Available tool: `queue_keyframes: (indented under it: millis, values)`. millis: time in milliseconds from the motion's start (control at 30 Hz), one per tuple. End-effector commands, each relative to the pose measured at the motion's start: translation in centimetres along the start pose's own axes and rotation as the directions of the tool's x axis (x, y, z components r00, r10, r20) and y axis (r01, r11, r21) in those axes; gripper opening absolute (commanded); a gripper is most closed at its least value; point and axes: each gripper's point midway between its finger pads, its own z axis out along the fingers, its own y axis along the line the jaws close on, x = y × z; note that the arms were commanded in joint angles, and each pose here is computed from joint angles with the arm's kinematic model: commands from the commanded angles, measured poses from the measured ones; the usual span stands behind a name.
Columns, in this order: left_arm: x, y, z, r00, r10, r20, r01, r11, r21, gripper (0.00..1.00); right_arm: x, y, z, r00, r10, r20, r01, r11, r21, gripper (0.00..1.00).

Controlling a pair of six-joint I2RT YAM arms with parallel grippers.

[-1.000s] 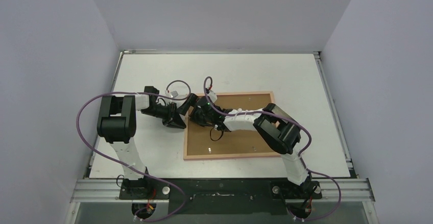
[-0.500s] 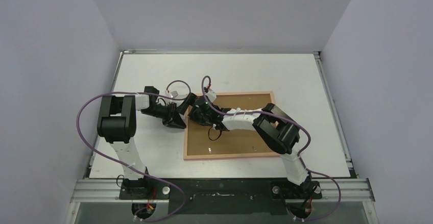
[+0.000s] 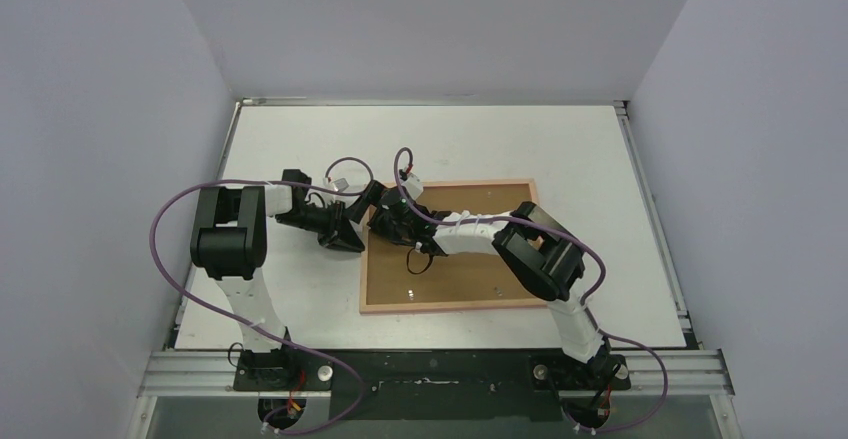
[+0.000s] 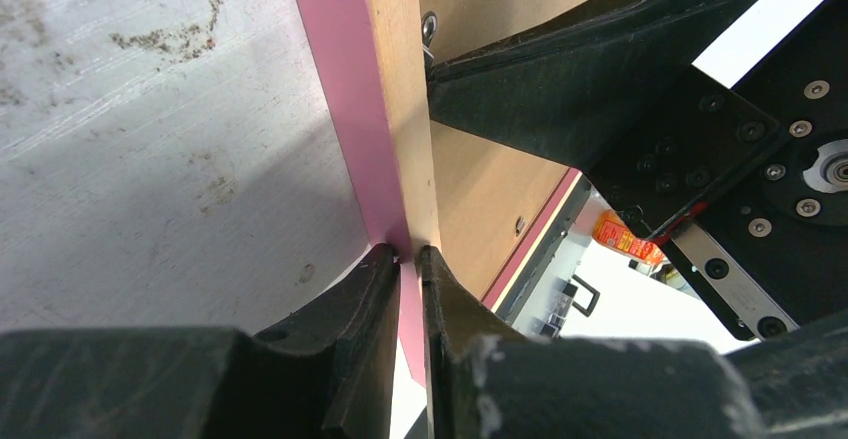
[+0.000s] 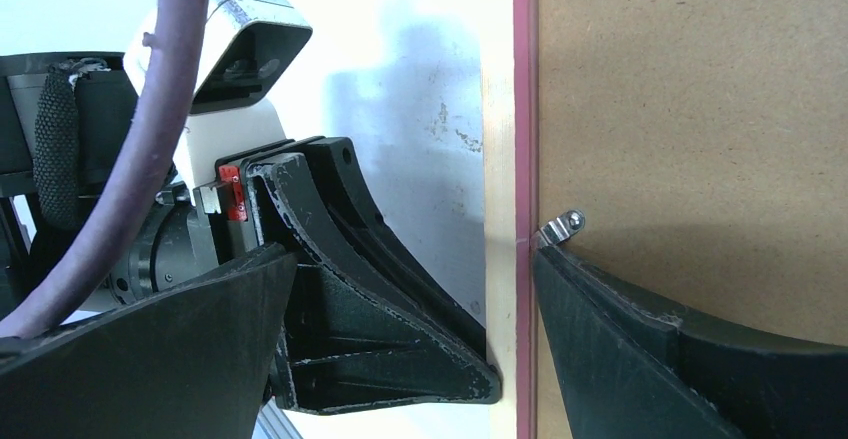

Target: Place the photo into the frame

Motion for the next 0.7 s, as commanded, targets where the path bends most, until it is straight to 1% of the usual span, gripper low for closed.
queue_keyframes:
  millis: [0, 167, 500, 667]
  values:
    - [-0.5, 2.2, 0.8, 0.998, 0.064, -0.005, -0.064, 0.994, -0.085, 0.11, -0.3, 0.4, 1.0, 0.999, 0.009, 0.039, -0.008, 1.000, -0.022, 0.96]
    - [-0.6, 2.1, 0.8, 0.998, 0.068, -0.006, -0.068, 0.994, -0.086, 0.11, -1.1, 0.8, 1.2, 0.997, 0.008, 0.074, -0.006, 0.999, -0.034, 0.96]
    - [-0.5, 2.1, 0.8, 0.997, 0.076, -0.012, -0.076, 0.993, -0.088, 0.11, -1.5, 1.0, 1.9, 0.994, 0.021, 0.110, -0.014, 0.998, -0.062, 0.96]
    - [-0.5, 2.1, 0.9, 0.997, 0.075, -0.013, -0.075, 0.993, -0.086, 0.11, -1.5, 1.9, 2.2, 0.993, 0.032, 0.113, -0.022, 0.996, -0.089, 0.96]
